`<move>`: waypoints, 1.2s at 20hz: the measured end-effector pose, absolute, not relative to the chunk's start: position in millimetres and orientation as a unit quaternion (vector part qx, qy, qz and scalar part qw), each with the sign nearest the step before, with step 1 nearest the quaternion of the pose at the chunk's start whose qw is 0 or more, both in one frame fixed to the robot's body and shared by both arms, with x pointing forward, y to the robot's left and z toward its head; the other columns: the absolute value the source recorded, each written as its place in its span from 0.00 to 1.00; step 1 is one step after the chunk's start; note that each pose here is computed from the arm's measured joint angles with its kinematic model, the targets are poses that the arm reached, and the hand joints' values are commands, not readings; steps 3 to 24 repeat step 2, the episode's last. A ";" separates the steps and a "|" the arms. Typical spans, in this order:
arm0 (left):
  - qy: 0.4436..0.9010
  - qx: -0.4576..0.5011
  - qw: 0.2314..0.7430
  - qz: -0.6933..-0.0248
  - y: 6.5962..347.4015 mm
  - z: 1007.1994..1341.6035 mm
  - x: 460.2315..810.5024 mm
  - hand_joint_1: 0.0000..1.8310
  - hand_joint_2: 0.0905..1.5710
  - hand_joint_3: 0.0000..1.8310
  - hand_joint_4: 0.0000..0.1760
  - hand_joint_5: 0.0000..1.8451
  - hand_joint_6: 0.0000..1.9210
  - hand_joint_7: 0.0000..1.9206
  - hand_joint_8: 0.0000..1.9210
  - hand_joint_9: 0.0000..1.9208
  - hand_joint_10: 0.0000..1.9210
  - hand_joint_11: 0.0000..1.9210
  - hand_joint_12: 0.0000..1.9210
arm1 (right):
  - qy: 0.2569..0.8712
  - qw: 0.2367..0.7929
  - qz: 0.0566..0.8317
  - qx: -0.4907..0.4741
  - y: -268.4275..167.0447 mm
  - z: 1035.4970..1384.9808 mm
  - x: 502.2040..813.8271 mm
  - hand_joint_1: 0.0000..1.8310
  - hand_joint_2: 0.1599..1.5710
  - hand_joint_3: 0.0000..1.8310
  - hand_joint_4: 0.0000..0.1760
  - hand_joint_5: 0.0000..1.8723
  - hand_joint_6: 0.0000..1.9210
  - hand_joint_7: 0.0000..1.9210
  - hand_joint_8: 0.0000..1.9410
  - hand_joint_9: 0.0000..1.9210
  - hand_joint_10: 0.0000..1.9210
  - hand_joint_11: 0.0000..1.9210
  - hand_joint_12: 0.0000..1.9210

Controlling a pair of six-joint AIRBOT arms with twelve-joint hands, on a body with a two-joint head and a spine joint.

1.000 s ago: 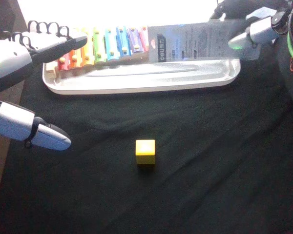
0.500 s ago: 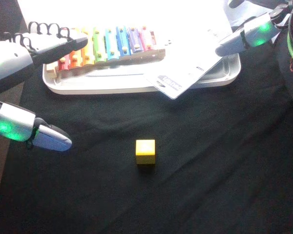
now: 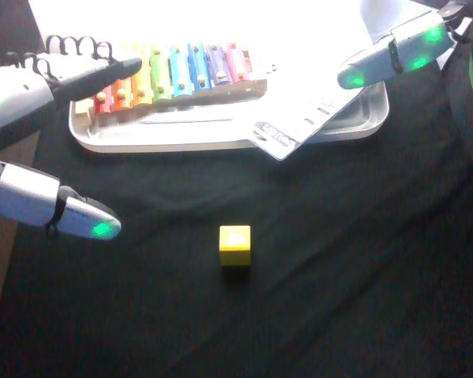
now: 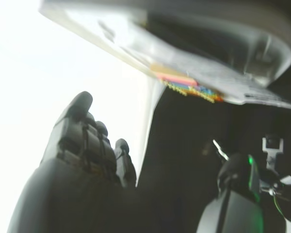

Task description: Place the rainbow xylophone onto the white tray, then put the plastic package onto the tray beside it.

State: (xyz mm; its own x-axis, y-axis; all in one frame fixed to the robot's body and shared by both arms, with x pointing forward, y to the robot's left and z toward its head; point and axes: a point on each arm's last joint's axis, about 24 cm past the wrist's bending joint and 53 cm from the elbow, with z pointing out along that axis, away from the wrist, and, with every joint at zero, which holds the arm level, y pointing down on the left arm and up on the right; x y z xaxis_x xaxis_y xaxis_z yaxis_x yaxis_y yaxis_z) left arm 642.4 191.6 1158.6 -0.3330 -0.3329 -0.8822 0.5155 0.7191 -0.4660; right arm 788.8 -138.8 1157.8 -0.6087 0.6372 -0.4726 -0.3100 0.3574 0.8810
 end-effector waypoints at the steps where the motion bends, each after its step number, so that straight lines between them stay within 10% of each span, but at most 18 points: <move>1: 0.723 0.058 0.578 -0.373 192.4 1162.1 643.3 0.37 0.42 0.01 0.07 0.00 0.00 0.00 0.00 0.00 0.00 0.00 0.00 | 0.697 0.428 0.565 0.107 -133.8 1164.4 782.2 0.39 0.30 0.00 1.00 0.00 0.00 0.00 0.00 0.00 0.00 0.00 0.12; 2: 0.719 0.056 0.581 -0.377 192.5 1165.1 643.6 0.37 0.43 0.01 0.31 0.00 0.00 0.00 0.00 0.00 0.00 0.00 0.00 | 0.691 0.431 0.573 0.098 -132.4 1171.7 775.9 0.39 0.30 0.00 1.00 0.00 0.00 0.00 0.00 0.00 0.00 0.00 0.10; 24: 0.719 0.056 0.581 -0.377 192.5 1165.1 643.6 0.37 0.43 0.01 0.31 0.00 0.00 0.00 0.00 0.00 0.00 0.00 0.00 | 0.691 0.431 0.573 0.098 -132.4 1171.7 775.9 0.39 0.30 0.00 1.00 0.00 0.00 0.00 0.00 0.00 0.00 0.00 0.10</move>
